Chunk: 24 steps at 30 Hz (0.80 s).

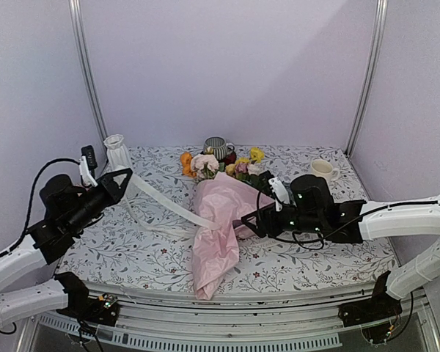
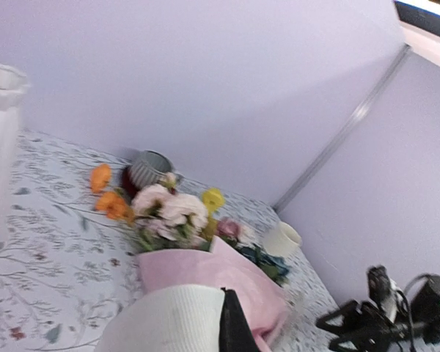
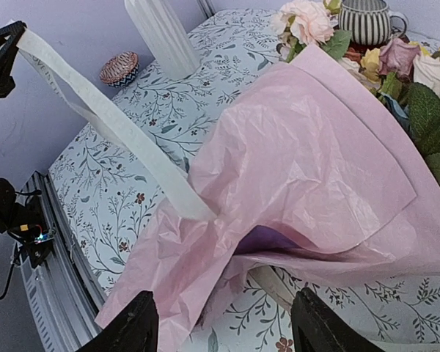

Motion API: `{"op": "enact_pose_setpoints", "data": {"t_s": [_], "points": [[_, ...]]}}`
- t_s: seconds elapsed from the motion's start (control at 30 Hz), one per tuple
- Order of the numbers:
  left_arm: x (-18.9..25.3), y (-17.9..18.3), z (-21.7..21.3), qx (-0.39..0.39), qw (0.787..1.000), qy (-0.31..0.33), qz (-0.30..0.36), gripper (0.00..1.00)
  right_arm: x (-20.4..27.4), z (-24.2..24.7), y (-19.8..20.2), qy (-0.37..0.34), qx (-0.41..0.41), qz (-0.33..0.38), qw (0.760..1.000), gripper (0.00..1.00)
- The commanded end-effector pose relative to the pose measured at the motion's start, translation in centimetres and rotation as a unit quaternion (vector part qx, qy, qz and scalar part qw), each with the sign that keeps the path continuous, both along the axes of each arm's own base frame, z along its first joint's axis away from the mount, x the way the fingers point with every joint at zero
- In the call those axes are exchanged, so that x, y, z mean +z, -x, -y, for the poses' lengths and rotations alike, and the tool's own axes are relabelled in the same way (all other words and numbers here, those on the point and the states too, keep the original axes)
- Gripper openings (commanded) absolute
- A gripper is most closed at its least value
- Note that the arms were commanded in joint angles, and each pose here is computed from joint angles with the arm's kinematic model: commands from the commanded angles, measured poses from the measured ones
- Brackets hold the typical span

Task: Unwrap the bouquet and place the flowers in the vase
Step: Pass from the right arm to the left, then place the untied ribbon at the corner of the board.

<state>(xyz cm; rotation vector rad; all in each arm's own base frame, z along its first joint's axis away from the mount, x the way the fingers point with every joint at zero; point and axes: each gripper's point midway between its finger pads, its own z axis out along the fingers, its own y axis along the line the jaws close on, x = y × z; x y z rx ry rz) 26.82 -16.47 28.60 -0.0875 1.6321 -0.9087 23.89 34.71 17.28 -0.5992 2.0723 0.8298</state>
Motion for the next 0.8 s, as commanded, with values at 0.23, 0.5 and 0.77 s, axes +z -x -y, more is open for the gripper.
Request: {"op": "enact_pose_setpoints", "data": {"t_s": [0.23, 0.5, 0.77], "points": [[-7.7, -1.1, -14.9, 0.340, 0.926, 0.003, -0.163, 0.00, -3.8, 5.1, -0.9, 0.059, -0.121, -0.032, 0.990, 0.63], [-9.9, 1.4, -19.6, 0.469, 0.853, -0.002, -0.227, 0.88, -6.3, 8.0, -1.4, 0.050, -0.187, -0.086, 0.977, 0.63], [-6.9, 2.6, -21.7, 0.518, 0.824, -0.037, -0.227, 0.92, -6.3, 9.6, -2.0, 0.031, -0.215, -0.096, 0.971, 0.63]]}}
